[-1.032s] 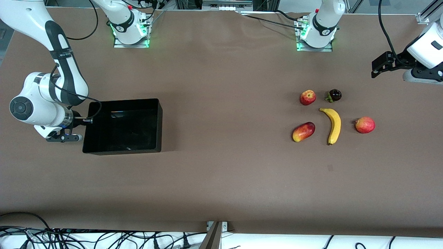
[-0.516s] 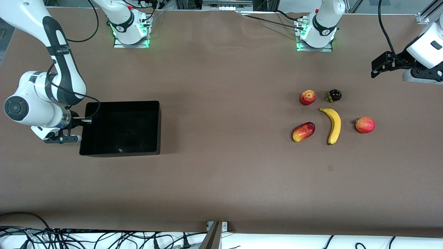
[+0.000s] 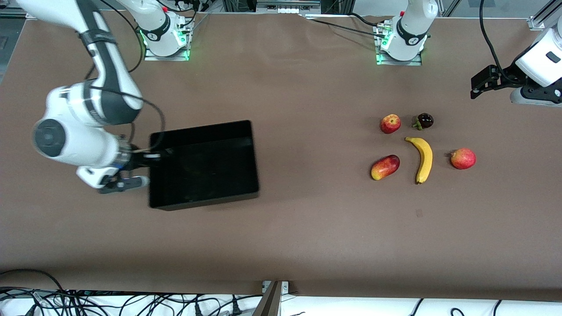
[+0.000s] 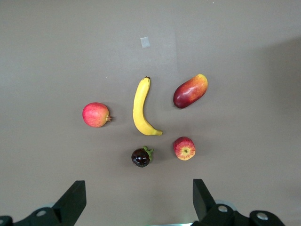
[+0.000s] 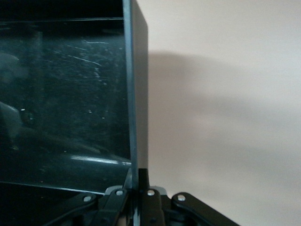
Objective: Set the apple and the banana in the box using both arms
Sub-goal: 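Slide the black tray with the right gripper toward the fruit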
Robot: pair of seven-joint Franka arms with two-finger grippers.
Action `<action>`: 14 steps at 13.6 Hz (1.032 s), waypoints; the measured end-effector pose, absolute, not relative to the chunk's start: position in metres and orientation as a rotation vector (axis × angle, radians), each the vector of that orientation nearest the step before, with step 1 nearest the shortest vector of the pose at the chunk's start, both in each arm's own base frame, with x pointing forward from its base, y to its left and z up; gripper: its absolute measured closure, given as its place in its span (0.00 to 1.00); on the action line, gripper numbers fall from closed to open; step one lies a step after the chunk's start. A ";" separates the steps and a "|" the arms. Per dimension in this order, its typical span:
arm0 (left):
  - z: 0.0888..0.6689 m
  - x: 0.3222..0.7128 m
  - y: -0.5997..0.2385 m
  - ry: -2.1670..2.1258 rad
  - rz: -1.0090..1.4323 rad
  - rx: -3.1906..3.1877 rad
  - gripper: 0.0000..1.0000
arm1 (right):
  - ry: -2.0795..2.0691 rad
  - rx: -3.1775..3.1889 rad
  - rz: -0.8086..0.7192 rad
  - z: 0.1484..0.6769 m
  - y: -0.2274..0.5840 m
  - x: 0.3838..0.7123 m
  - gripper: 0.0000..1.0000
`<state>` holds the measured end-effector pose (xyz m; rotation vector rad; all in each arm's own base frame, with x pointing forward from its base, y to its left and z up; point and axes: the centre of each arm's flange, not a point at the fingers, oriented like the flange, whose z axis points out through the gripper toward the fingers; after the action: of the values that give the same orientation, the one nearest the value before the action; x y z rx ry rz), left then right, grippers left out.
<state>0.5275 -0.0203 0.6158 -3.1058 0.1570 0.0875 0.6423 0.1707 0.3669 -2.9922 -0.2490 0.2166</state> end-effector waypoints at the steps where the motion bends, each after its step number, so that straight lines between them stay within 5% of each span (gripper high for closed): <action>1: 0.616 0.527 -0.020 0.157 0.087 -3.106 0.00 | -0.232 -2.980 0.241 0.361 0.209 0.635 0.95; 6: 0.616 0.527 -0.020 0.157 0.087 -3.106 0.00 | -0.126 -2.991 0.234 0.322 0.399 0.571 0.95; 14: 0.616 0.528 -0.020 0.157 0.087 -3.106 0.00 | 0.027 -2.984 0.195 0.260 0.481 0.529 0.95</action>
<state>0.5275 -0.0203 0.6160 -3.1058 0.1570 0.0869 0.5294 0.4806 0.2599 -2.9835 0.0265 0.1954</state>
